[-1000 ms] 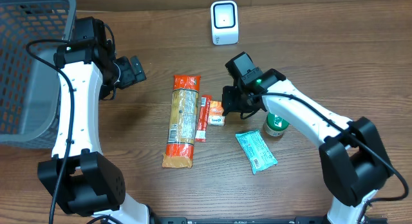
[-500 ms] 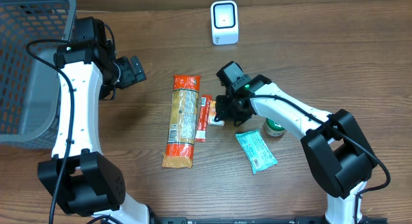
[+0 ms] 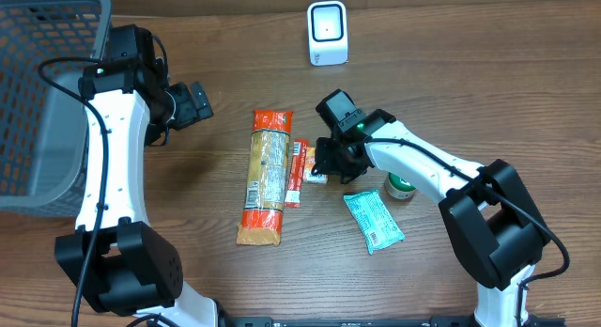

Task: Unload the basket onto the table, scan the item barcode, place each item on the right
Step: 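Move the right gripper toward the orange box beside the pasta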

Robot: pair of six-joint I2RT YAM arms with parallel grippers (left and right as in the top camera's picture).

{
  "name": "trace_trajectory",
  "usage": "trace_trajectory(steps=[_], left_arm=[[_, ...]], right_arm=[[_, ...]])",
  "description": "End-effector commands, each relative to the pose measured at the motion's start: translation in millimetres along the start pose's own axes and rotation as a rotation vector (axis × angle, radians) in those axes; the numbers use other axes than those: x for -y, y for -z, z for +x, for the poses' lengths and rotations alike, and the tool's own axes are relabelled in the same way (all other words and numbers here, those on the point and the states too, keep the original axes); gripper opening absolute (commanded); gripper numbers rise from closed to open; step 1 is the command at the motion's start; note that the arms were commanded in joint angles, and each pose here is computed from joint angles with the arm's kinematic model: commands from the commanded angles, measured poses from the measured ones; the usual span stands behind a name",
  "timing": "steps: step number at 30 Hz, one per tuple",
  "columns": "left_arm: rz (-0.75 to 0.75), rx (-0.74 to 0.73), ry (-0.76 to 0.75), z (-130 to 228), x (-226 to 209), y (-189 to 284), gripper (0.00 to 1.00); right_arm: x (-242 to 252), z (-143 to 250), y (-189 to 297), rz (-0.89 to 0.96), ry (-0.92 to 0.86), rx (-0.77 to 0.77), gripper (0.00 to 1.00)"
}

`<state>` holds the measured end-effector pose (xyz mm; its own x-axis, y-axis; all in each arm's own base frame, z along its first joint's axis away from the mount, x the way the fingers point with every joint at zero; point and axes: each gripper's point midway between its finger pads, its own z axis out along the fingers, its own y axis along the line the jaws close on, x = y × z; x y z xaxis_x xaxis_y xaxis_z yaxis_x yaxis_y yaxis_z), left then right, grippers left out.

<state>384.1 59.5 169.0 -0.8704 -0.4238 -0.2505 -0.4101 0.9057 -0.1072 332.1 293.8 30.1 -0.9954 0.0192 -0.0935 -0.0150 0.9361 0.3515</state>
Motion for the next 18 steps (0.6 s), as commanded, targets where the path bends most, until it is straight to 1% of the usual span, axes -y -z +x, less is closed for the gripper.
trace_trajectory(steps=[1,10,12,16,17,18], left_arm=[[0.002,0.013,-0.022,-3.6,3.0,3.5,1.00],[0.002,0.013,-0.022,-3.6,3.0,3.5,1.00],[0.002,0.013,-0.022,-3.6,3.0,3.5,1.00],[0.002,0.013,-0.022,-3.6,3.0,3.5,1.00],[0.002,0.013,-0.022,-3.6,3.0,3.5,1.00],[0.002,0.013,-0.022,-3.6,3.0,3.5,1.00]], right_arm=[[4.2,-1.5,-2.4,0.023,-0.010,0.016,0.29],[8.5,-2.0,-13.8,0.008,-0.010,0.044,0.29],[10.6,-0.1,-16.3,0.009,-0.011,0.042,0.24],[11.4,0.9,-16.4,0.012,-0.011,0.039,0.19],[12.0,1.6,-16.6,0.014,-0.012,0.036,0.15],[12.6,2.3,-16.5,0.016,-0.012,0.033,0.06]])
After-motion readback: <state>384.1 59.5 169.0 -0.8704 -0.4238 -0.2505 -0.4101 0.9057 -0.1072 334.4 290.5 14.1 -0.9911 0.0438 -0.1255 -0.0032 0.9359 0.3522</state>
